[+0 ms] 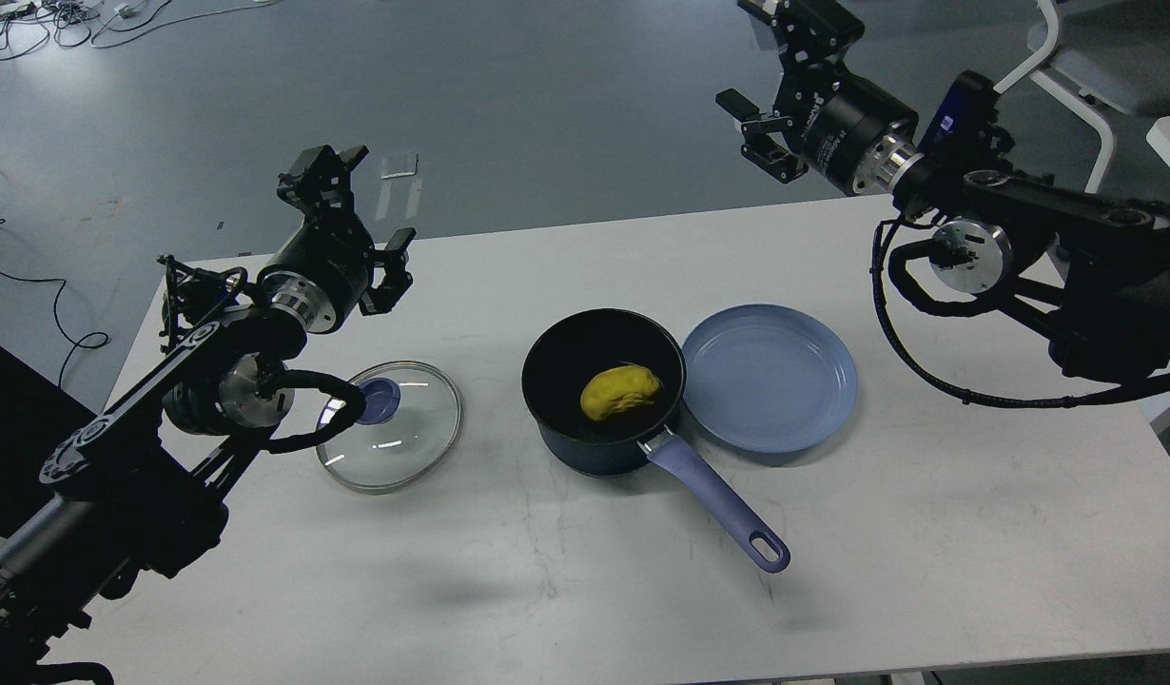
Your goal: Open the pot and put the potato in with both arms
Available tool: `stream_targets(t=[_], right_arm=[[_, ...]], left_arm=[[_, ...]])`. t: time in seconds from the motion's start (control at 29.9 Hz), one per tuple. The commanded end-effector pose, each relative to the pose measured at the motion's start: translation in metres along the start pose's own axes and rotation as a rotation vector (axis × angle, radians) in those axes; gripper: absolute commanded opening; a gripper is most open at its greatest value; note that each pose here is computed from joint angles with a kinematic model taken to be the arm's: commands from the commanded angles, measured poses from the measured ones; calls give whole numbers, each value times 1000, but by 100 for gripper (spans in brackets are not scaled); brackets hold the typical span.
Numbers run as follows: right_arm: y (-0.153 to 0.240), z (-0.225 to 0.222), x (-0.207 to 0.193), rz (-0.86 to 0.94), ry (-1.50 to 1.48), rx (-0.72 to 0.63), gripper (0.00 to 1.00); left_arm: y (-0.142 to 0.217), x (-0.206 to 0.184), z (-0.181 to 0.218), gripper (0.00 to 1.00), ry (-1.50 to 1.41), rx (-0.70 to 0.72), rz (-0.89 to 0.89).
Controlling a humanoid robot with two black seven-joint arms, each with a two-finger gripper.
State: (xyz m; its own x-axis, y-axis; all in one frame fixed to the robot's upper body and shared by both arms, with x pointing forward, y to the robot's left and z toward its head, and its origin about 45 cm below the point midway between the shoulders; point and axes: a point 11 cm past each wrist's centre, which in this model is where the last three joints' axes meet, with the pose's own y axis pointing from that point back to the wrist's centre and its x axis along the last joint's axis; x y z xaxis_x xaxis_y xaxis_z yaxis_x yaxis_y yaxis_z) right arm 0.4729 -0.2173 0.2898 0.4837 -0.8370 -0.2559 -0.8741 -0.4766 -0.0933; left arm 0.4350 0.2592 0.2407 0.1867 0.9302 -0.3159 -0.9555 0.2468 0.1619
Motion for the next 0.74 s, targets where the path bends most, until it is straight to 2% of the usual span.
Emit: stream_targets(t=[0.0,0.37,0.7], right_arm=[[15,14,14,45,-148,-7,100],[33,34,33,127,-304,-69,100],[33,60,19,100,-244,-156,100]], left_arm=[[4,5,-12,99,32,40,15],[6,10,-12,99,72,36,33],[6,12,-11,99,75,14,39]])
